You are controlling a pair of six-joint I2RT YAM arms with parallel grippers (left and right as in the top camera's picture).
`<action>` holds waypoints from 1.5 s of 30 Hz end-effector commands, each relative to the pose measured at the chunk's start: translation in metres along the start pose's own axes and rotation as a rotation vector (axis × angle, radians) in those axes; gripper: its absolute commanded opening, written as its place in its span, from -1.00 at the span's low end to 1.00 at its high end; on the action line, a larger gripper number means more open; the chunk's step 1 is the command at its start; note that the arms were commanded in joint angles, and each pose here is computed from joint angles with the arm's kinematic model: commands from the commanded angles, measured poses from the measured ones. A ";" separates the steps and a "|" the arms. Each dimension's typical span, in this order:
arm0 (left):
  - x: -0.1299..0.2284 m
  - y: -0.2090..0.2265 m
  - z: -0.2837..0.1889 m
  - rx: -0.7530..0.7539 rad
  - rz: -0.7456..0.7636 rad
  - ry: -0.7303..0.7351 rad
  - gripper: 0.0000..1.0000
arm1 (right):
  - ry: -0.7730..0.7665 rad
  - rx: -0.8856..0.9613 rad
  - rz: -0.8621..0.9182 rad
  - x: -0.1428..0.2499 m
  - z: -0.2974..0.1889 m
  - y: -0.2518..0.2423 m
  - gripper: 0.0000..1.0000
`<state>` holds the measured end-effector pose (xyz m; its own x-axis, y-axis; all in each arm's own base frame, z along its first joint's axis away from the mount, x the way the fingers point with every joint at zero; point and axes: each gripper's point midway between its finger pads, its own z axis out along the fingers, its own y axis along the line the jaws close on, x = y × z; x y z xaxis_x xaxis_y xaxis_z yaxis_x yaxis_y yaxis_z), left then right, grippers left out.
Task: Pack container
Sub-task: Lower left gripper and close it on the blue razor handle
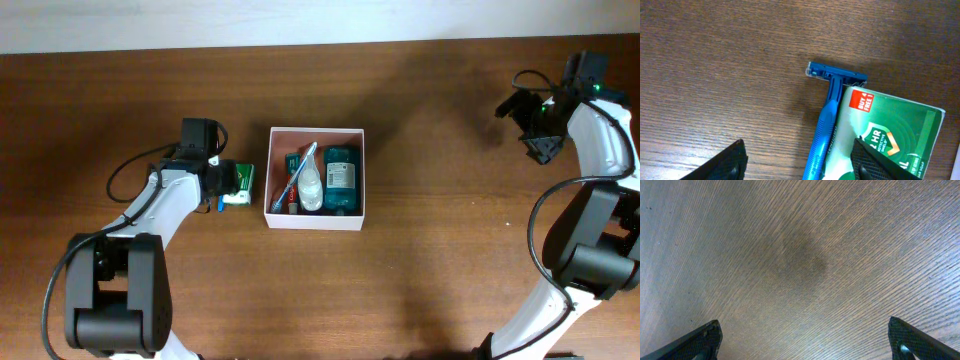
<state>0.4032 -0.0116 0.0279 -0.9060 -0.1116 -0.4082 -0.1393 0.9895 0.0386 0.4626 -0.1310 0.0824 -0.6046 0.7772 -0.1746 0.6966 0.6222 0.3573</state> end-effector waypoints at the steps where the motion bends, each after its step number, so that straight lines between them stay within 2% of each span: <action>1: 0.006 0.009 0.005 -0.037 -0.010 0.018 0.34 | -0.012 0.009 -0.003 -0.004 -0.002 -0.003 0.97; 6: 0.005 0.008 0.005 -0.031 -0.011 0.014 0.33 | -0.012 0.009 -0.003 -0.004 -0.002 -0.003 0.97; 13: 0.002 -0.013 0.002 0.092 -0.002 0.009 0.24 | -0.012 0.009 -0.003 -0.004 -0.002 -0.003 0.97; 26: -0.007 0.006 -0.005 0.151 -0.064 -0.005 0.25 | -0.012 0.009 -0.003 -0.004 -0.002 -0.003 0.97; 33: -0.004 0.009 -0.003 0.164 -0.052 0.007 0.10 | -0.012 0.009 -0.003 -0.004 -0.002 -0.003 0.97; 42: 0.011 0.008 0.017 0.157 -0.053 0.068 0.08 | -0.012 0.009 -0.003 -0.004 -0.002 -0.003 0.98; 45: 0.013 0.004 0.020 0.177 -0.051 0.076 -0.03 | -0.012 0.009 -0.003 -0.004 -0.002 -0.003 0.97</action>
<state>0.4047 -0.0015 0.0176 -0.9126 -0.1768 -0.3688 -0.1404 0.9824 -0.1235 0.4626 -0.1310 0.0824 -0.6048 0.7769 -0.1748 0.6964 0.6225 0.3572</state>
